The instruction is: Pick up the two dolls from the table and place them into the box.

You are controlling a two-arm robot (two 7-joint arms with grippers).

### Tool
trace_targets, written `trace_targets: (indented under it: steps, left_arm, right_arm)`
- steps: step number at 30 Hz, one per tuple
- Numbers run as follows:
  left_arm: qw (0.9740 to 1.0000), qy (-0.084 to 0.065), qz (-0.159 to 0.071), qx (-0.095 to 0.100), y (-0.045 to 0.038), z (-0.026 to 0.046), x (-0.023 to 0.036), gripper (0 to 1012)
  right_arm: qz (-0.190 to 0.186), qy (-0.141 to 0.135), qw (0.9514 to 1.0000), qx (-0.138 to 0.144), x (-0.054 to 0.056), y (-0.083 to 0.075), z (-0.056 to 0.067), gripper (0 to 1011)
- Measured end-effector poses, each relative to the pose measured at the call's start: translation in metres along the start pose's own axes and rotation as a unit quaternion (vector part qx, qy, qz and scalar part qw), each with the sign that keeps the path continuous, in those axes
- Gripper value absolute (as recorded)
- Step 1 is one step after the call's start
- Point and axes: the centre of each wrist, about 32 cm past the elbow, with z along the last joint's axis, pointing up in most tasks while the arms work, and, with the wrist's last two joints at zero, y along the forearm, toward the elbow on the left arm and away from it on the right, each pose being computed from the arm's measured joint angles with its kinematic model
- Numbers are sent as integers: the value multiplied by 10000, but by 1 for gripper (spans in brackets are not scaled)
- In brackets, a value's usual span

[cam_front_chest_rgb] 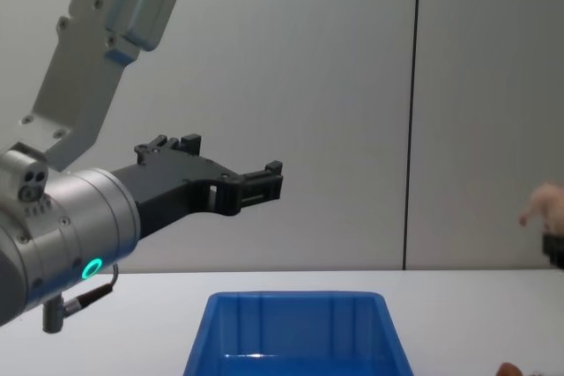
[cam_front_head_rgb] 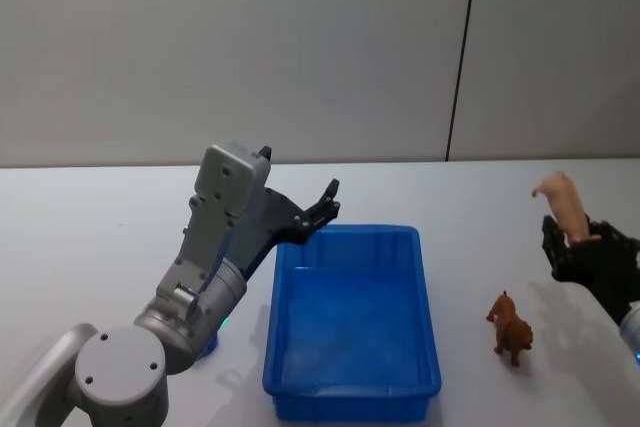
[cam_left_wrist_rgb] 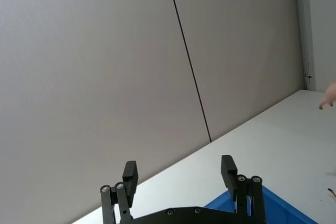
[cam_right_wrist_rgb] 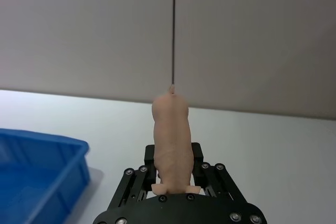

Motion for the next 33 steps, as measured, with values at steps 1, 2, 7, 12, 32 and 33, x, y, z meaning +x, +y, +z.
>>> trace_targets:
  steps: [1,2,7,12,32,33]
  left_arm:
    - [10000,0,0,0,0,0,0,1004]
    - [10000,0,0,0,0,0,0,1004]
    - [10000,0,0,0,0,0,0,1004]
    - [10000,0,0,1,0,0,0,1004]
    - [10000,0,0,0,0,0,0,1004]
    - [10000,0,0,0,0,0,0,1004]
  right_arm:
    - [90,29,9999,63,-9,-5,40,363]
    - [143,39,9998,90,-13,-8,61,363]
    - [434,108,9988,215,-47,-22,188,363]
    - [809,200,9962,244,-102,-28,323,362]
    - [2316,329,9712,-460,-437,186,766,363]
    - [2374,308,9695,-515,-455,203,778,363]
